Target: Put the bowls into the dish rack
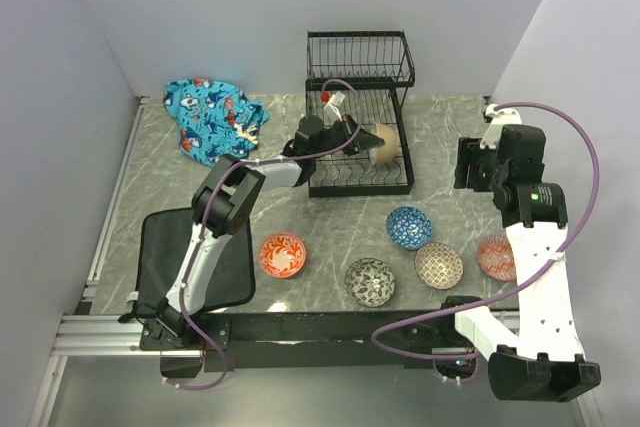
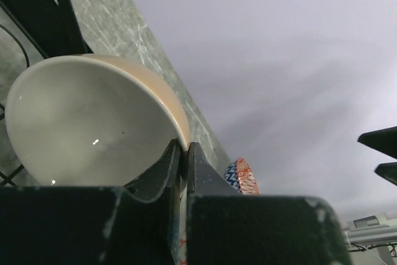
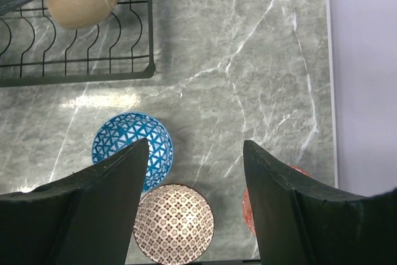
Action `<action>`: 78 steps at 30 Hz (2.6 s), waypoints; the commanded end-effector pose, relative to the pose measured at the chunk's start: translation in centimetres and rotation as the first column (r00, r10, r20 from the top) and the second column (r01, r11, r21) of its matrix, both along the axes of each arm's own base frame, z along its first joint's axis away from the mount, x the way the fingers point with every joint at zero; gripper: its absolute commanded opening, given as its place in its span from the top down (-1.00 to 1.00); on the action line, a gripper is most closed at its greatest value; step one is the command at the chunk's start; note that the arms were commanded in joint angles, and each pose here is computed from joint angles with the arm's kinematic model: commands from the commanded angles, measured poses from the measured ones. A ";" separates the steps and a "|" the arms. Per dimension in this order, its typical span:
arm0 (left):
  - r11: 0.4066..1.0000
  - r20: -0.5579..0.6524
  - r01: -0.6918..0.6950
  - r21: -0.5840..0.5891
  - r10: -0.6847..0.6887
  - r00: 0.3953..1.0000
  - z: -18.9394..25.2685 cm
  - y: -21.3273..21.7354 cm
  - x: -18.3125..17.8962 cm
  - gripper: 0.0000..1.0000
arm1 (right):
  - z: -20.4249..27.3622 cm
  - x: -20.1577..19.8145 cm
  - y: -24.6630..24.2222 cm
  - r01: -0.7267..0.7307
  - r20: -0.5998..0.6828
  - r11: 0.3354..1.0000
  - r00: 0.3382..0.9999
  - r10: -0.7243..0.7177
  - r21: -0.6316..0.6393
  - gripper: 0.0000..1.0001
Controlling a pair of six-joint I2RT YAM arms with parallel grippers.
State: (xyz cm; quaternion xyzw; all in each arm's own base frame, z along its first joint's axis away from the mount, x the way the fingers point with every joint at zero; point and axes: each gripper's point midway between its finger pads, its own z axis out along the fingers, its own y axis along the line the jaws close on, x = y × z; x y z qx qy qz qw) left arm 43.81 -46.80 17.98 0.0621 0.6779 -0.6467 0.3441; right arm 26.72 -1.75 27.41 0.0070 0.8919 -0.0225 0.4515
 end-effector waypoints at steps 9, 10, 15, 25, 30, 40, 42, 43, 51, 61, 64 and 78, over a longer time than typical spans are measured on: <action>0.994 0.278 0.052 -0.096 -0.023 0.960 3.9 -1.8 1.0 0.91 | 1.0 0.3 -0.6 0.020 0.033 1.000 0.999 -0.020 0.004 -0.40; 0.995 0.285 0.048 -0.091 -0.021 0.958 3.7 -1.8 1.2 0.91 | 0.9 0.3 -0.6 0.018 0.031 1.000 0.999 -0.018 0.008 -0.39; 0.995 0.302 0.038 -0.093 -0.008 0.953 3.5 -2.0 2.0 0.93 | 0.0 0.6 -0.6 0.020 0.012 1.000 1.000 -0.020 0.022 -0.40; 0.998 0.375 -0.019 -0.068 0.043 0.926 2.4 -1.7 4.6 0.92 | -0.6 1.6 -0.6 0.014 -0.011 0.999 1.000 -0.014 0.033 -0.39; 0.997 0.392 -0.058 -0.053 0.074 0.917 1.5 -1.4 5.7 0.94 | -0.9 2.0 -0.6 0.013 -0.024 0.999 1.000 -0.013 0.035 -0.39; 0.994 0.445 -0.102 -0.035 0.107 0.889 1.2 -1.5 7.3 0.95 | -1.2 2.7 -0.7 0.011 -0.034 0.999 0.999 -0.010 0.034 -0.39; 0.994 0.447 -0.105 -0.032 0.108 0.888 0.7 -1.3 7.5 0.95 | -1.2 2.8 -0.7 0.011 -0.034 0.999 0.999 -0.010 0.032 -0.39; 0.994 0.447 -0.102 -0.028 0.104 0.888 0.4 -1.3 7.5 0.94 | -1.3 2.8 -0.8 0.013 -0.037 0.999 0.999 -0.011 0.033 -0.39; 0.998 0.443 -0.061 -0.023 0.065 0.894 -1.3 0.1 8.1 0.91 | -1.9 2.5 -1.0 0.017 -0.046 1.000 0.999 -0.016 0.022 -0.39; 1.000 0.429 -0.011 -0.014 0.016 0.903 -3.1 0.5 8.4 0.84 | -2.3 3.0 -1.1 0.015 -0.057 1.000 0.998 -0.015 0.013 -0.39; 1.000 0.410 -0.009 -0.017 0.015 0.912 -3.5 0.7 8.3 0.81 | -2.3 3.1 -1.1 0.013 -0.059 1.000 0.998 -0.012 0.012 -0.39; 1.000 0.330 0.005 -0.026 0.004 0.944 -4.7 1.3 7.1 0.98 | -2.3 2.4 -1.2 0.021 -0.045 1.000 0.999 -0.021 0.010 -0.39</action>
